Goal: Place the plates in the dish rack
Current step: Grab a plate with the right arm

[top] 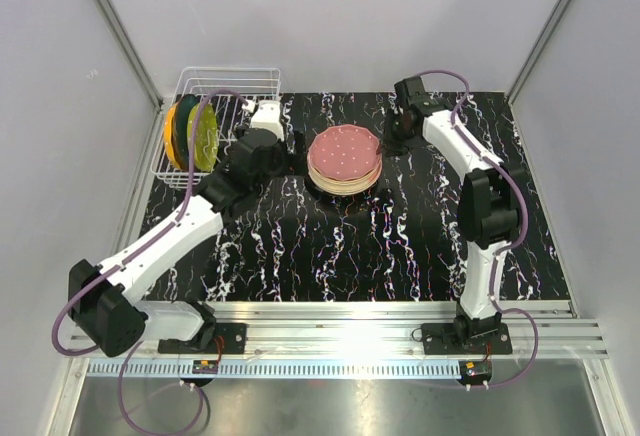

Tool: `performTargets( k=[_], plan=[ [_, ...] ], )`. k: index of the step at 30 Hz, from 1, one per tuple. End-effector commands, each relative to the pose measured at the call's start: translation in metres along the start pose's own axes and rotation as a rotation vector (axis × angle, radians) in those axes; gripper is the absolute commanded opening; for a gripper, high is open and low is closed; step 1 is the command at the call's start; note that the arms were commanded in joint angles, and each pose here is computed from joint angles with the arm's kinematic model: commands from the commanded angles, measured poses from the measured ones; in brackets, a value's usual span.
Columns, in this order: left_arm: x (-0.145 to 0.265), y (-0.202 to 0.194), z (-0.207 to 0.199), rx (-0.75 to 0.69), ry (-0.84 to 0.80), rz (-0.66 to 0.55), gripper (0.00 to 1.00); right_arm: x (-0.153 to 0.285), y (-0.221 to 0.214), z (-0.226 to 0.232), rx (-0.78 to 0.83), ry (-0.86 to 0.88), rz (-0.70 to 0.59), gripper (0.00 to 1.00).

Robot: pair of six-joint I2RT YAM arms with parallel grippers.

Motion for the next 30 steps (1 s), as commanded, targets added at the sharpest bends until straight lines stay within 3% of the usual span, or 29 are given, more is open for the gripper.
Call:
performTargets(
  k=[1, 6, 11, 14, 30],
  plan=[
    [0.000, -0.008, 0.014, -0.083, 0.069, -0.024, 0.99, -0.004, 0.007, -0.002, 0.038, -0.085, -0.045, 0.35],
    [0.002, -0.011, 0.018, -0.104, 0.083, -0.044, 0.99, -0.013, 0.012, -0.006, 0.067, -0.165, -0.074, 0.34],
    [0.008, -0.005, 0.018, -0.098, 0.067, -0.060, 0.99, -0.011, 0.015, -0.005, 0.102, -0.225, -0.091, 0.12],
    [0.014, -0.002, 0.019, -0.088, 0.061, -0.078, 0.99, -0.008, 0.015, -0.002, 0.142, -0.268, -0.109, 0.05],
    [0.026, 0.006, 0.020, -0.066, 0.041, -0.111, 0.99, 0.009, 0.004, 0.022, 0.374, -0.454, -0.212, 0.04]
  ],
)
Point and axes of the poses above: each gripper's point midway between its finger pads, its own x axis back along the fingers, its own z axis along the line the jaws close on, y = z × x, the point moved 4 cm from there along x, back along the fingers, and after that the axes turned 15 degrees about -x, right-handed, at the moved point
